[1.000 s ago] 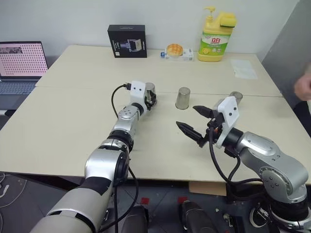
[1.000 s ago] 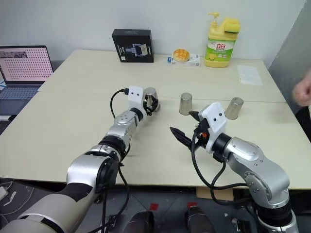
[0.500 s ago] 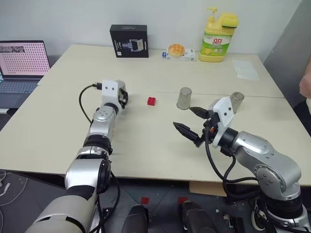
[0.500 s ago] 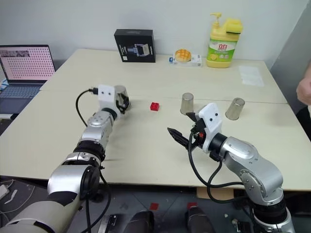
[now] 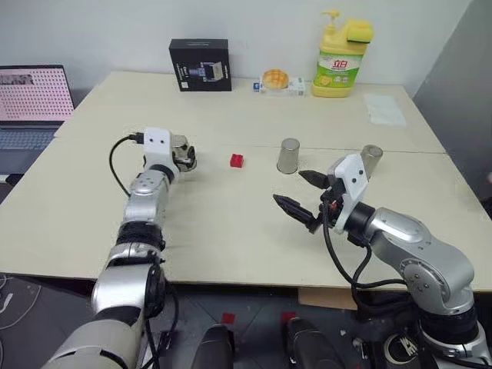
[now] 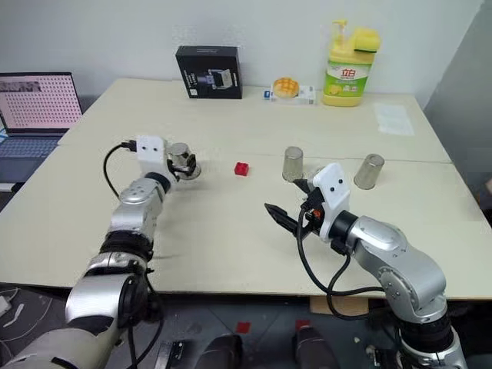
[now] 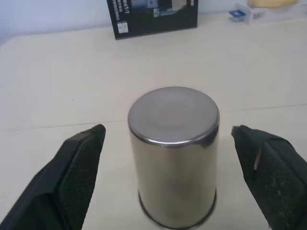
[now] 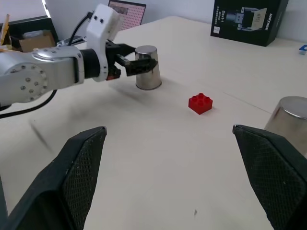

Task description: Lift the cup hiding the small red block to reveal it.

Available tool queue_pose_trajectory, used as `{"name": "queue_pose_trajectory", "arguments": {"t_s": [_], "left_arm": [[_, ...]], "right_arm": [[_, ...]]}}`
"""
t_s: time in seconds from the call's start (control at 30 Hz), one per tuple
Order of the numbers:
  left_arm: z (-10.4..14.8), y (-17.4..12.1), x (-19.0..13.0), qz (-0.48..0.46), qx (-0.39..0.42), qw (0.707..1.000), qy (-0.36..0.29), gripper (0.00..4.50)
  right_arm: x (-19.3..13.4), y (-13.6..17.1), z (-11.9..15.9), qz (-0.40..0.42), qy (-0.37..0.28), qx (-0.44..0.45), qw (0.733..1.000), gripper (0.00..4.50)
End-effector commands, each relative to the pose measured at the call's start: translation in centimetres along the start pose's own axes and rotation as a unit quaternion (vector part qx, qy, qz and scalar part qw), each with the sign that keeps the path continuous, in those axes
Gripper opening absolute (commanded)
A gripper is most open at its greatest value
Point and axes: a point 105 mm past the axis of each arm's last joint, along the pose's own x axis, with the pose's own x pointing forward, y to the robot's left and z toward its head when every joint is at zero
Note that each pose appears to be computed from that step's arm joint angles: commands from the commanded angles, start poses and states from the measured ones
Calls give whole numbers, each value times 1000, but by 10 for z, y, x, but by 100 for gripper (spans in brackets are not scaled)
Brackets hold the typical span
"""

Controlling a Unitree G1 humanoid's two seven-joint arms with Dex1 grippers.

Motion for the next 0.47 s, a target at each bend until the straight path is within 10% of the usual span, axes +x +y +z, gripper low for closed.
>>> {"name": "queue_pose_trajectory", "arguments": {"t_s": [0.03, 0.47], "left_arm": [[14, -14, -41, -108, 34, 993, 32, 447], [33, -46, -110, -306, 77, 947, 60, 447]], "right_arm": [[-5, 2, 7, 1, -12, -10, 1000, 450], [-20, -28, -1, -44, 19, -8, 999, 450]]}}
